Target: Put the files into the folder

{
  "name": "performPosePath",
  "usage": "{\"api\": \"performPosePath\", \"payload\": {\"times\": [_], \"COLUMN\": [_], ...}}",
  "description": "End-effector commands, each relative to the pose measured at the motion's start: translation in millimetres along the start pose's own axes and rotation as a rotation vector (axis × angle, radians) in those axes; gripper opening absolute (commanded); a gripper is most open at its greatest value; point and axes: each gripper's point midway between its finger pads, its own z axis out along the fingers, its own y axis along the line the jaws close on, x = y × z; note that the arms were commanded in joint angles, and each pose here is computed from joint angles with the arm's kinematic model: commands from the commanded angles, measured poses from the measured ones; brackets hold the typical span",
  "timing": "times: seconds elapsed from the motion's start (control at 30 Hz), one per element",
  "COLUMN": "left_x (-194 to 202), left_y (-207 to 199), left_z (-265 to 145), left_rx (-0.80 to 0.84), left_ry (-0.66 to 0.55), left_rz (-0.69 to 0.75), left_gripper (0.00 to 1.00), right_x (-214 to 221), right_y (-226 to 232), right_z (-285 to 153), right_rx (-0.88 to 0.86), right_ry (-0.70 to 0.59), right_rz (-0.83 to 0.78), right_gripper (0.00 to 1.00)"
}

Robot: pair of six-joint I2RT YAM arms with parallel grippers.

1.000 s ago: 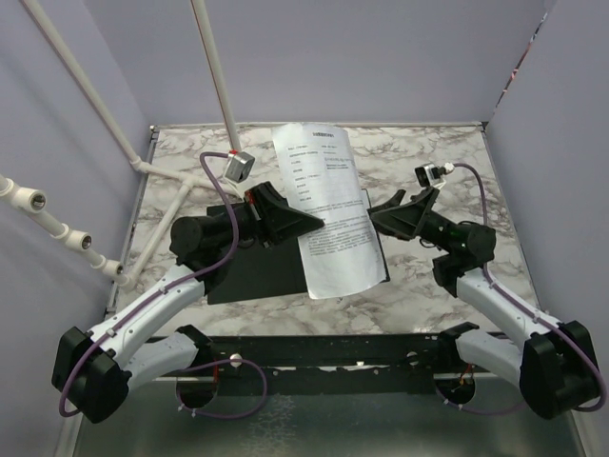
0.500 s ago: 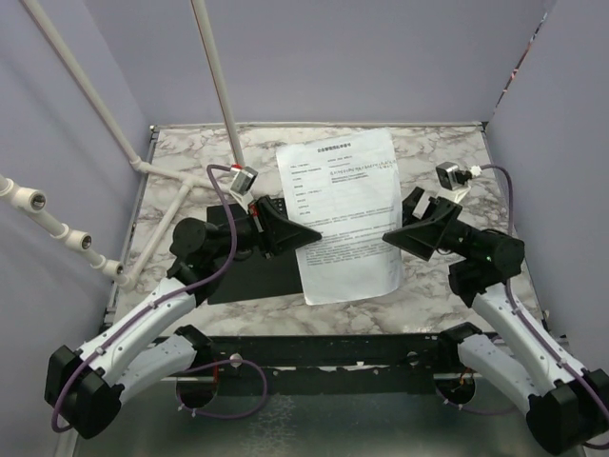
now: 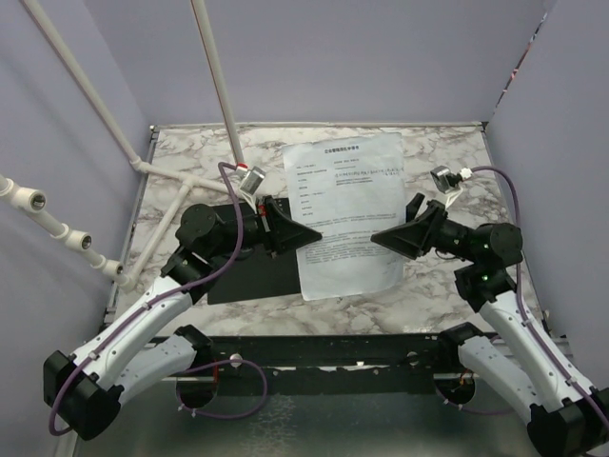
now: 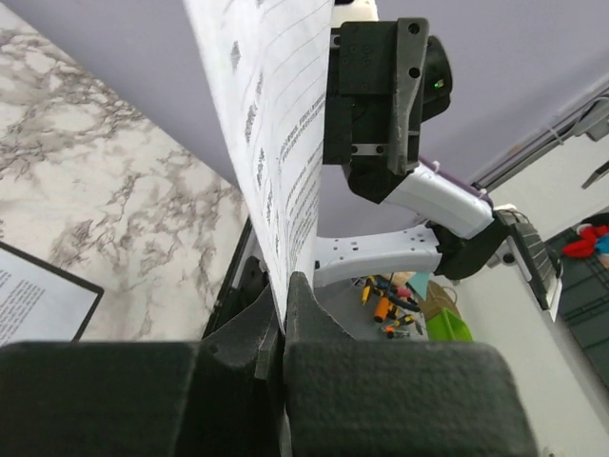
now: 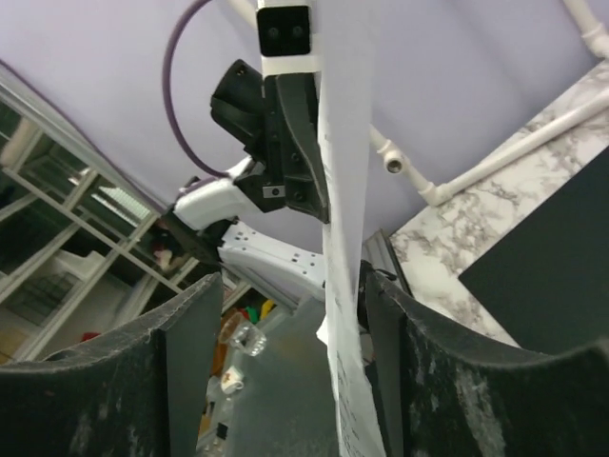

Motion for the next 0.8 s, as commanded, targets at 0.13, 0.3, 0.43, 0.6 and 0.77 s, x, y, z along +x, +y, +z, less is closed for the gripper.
{"api": "performPosePath", "payload": {"times": [0.13, 0.3, 0.43, 0.6, 0.77], "left_x": [-2.4, -0.8, -0.3, -0.2, -2.8], "left_y": [13.8, 18.1, 20.7, 21.6, 11.9], "left_z": [0.0, -0.5, 0.6, 2.0, 3.4], "left_rx": [-0.086, -0.105, -0.111, -0.109, -0.061], "left_ry": [0.03, 0.041, 0.047, 0.05, 0.037], "left_rz": [0.081, 0.091, 0.091, 0.087, 0.08], "left_gripper": [0.0, 0.0, 0.0, 0.0, 0.0], "right_x": [2.5, 3.3, 4.1, 4.8, 11.0], "right_y": [6.7, 3.8, 0.8, -11.0, -30.0], "right_z": [-2.1, -4.9, -5.3, -7.0, -9.2], "right_rx": [0.057, 0.101, 0.115, 0.172, 0.226], "right_ry": [0.081, 0.105, 0.121, 0.138, 0.151], "right_rz": [-0.113, -0.158, -0.172, -0.184, -0.153], "right_gripper": [0.59, 0.56, 0.5, 0.46, 0.45]}}
